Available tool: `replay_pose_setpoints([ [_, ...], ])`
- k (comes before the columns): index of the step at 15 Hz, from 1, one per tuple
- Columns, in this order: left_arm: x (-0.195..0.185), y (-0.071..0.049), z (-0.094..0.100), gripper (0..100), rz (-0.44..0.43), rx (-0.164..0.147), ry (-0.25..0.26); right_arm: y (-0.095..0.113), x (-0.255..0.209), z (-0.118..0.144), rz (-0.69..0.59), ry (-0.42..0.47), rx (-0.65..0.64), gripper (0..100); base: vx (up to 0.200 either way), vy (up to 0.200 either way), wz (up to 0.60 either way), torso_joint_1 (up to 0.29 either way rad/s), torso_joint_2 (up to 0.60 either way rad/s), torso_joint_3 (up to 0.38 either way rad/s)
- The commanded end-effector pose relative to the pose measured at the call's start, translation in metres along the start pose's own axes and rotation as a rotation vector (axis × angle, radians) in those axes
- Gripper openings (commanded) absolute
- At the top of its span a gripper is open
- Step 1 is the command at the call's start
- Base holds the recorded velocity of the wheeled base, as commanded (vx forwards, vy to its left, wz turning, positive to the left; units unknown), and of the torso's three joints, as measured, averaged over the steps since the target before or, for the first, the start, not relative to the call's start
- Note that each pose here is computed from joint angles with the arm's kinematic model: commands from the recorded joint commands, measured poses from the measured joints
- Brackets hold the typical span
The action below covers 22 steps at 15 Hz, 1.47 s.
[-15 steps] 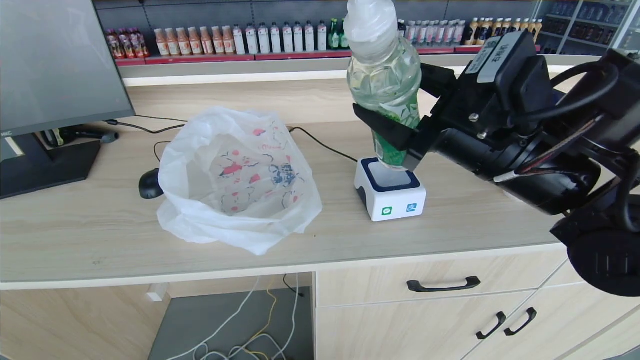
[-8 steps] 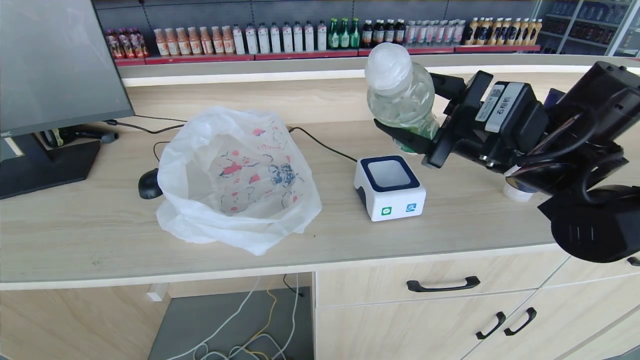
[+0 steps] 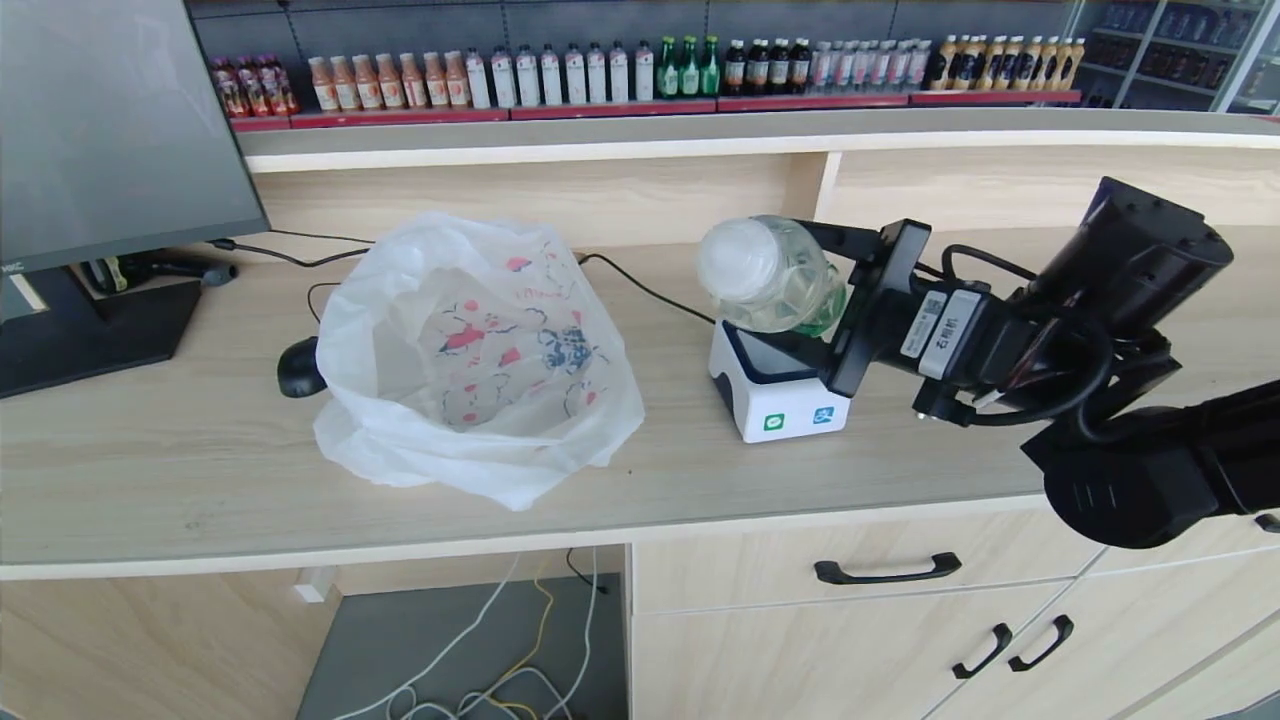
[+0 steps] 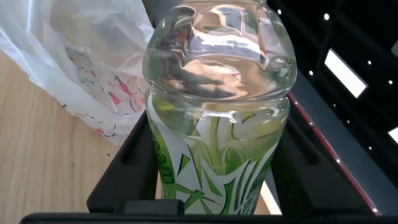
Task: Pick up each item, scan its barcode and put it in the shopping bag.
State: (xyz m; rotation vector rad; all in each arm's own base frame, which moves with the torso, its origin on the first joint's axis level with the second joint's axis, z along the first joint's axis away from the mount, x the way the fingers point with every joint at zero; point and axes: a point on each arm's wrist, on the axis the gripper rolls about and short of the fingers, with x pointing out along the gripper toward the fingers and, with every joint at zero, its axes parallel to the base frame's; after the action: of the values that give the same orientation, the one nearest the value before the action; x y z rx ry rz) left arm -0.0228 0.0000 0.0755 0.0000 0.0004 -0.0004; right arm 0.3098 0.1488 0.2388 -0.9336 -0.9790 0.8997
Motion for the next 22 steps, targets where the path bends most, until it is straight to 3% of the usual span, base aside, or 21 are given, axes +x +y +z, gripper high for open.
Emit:
replay_pose_setpoints([
  [1, 0.0, 0.0, 0.0, 100, 0.0, 0.0, 0.0, 0.002, -0.004, -0.007, 0.009, 0.008, -0.003, 0, 0.0, 0.0, 0.0, 0.0, 0.0, 0.0],
  [9, 0.0, 0.0, 0.0, 100, 0.0, 0.0, 0.0, -0.009, -0.016, -0.015, 0.067, -0.073, -0.05, 0, 0.0, 0.0, 0.0, 0.0, 0.0, 0.0],
  [22, 0.0, 0.0, 0.0, 100, 0.0, 0.0, 0.0, 0.007, -0.011, -0.01, 0.098, -0.092, -0.036, 0, 0.0, 0.0, 0.0, 0.0, 0.0, 0.0],
])
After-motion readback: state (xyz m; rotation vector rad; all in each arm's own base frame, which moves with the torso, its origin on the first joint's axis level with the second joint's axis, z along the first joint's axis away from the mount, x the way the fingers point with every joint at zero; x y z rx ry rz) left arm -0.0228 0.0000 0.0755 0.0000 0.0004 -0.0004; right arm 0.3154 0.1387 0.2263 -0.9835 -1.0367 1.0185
